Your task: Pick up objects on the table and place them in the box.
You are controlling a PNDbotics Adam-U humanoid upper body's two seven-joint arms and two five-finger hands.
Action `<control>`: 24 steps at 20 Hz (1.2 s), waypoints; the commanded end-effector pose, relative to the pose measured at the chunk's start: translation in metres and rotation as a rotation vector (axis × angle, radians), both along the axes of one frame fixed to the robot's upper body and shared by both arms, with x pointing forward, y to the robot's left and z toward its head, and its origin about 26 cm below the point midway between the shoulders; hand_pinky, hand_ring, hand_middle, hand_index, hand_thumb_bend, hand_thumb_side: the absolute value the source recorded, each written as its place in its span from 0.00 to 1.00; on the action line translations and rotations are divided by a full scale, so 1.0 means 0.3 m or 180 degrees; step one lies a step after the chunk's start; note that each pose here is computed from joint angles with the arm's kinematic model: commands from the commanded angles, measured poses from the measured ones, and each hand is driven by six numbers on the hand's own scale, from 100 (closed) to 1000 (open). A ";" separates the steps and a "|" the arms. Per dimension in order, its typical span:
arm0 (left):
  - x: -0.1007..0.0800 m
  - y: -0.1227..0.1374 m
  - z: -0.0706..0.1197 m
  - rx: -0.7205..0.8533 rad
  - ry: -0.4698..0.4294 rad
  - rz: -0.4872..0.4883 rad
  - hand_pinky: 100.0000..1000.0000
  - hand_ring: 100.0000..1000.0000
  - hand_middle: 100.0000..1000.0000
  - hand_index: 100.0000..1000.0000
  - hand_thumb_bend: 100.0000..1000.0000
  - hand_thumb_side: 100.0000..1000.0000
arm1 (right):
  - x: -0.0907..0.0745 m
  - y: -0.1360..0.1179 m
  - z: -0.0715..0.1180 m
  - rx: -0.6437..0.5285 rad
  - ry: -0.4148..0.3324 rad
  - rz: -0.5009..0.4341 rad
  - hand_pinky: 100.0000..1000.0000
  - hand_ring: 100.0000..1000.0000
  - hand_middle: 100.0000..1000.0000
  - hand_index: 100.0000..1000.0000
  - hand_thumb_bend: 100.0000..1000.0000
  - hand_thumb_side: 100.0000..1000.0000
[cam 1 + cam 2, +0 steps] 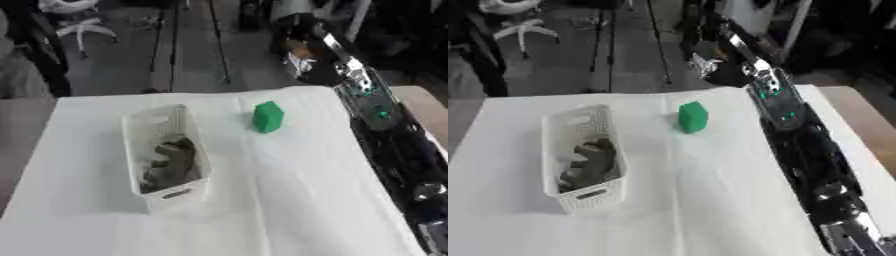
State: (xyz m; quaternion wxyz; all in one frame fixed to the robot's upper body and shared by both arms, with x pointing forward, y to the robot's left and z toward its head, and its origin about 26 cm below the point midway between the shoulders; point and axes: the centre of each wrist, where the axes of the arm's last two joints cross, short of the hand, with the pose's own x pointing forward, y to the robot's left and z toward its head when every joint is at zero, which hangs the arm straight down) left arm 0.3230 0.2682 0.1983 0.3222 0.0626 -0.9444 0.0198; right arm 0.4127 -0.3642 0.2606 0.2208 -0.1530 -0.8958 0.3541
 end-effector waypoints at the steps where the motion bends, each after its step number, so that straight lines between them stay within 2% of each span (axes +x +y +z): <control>1: -0.007 0.010 0.031 0.0089 -0.0092 0.0017 0.38 0.85 0.90 0.88 0.42 1.00 | 0.005 0.000 0.043 -0.0171 -0.0094 -0.0045 0.54 0.49 0.48 0.78 0.12 0.41; 3: -0.006 0.010 0.030 0.0093 -0.0086 0.0014 0.37 0.85 0.90 0.87 0.42 1.00 | 0.014 0.004 0.051 -0.0277 -0.0114 -0.0052 0.60 0.53 0.53 0.81 0.16 0.42; 7: -0.006 0.010 0.028 0.0099 -0.0080 0.0013 0.37 0.85 0.90 0.87 0.42 1.00 | 0.041 0.003 0.062 -0.0578 -0.0124 -0.0066 0.64 0.56 0.56 0.83 0.17 0.43; 8: -0.006 0.009 0.029 0.0099 -0.0081 0.0011 0.37 0.85 0.90 0.87 0.42 1.00 | 0.046 0.004 0.059 -0.0625 -0.0131 -0.0065 0.69 0.62 0.59 0.84 0.17 0.43; 9: -0.006 0.009 0.028 0.0102 -0.0078 0.0008 0.37 0.85 0.90 0.87 0.42 1.00 | 0.053 0.007 0.062 -0.0716 -0.0116 -0.0061 0.72 0.66 0.64 0.86 0.19 0.48; 12: -0.006 0.009 0.027 0.0107 -0.0073 0.0005 0.37 0.85 0.90 0.87 0.42 1.00 | 0.081 -0.001 0.056 -0.0977 -0.0036 -0.0070 0.80 0.73 0.71 0.89 0.19 0.51; 19: -0.005 0.008 0.025 0.0113 -0.0065 0.0000 0.37 0.85 0.90 0.87 0.43 1.00 | 0.128 -0.024 0.031 -0.1424 0.0172 -0.0132 0.88 0.81 0.79 0.92 0.20 0.59; 20: -0.005 0.008 0.025 0.0113 -0.0065 -0.0001 0.37 0.85 0.90 0.87 0.43 1.00 | 0.133 -0.026 0.028 -0.1464 0.0195 -0.0151 0.88 0.81 0.79 0.92 0.21 0.54; 21: -0.005 0.008 0.025 0.0113 -0.0065 -0.0002 0.37 0.85 0.90 0.87 0.43 1.00 | 0.136 -0.030 0.024 -0.1498 0.0223 -0.0177 0.90 0.83 0.80 0.92 0.22 0.62; 24: -0.005 0.006 0.024 0.0113 -0.0063 -0.0011 0.37 0.85 0.90 0.87 0.43 1.00 | 0.146 -0.035 0.012 -0.1573 0.0278 -0.0258 0.90 0.83 0.80 0.92 0.22 0.62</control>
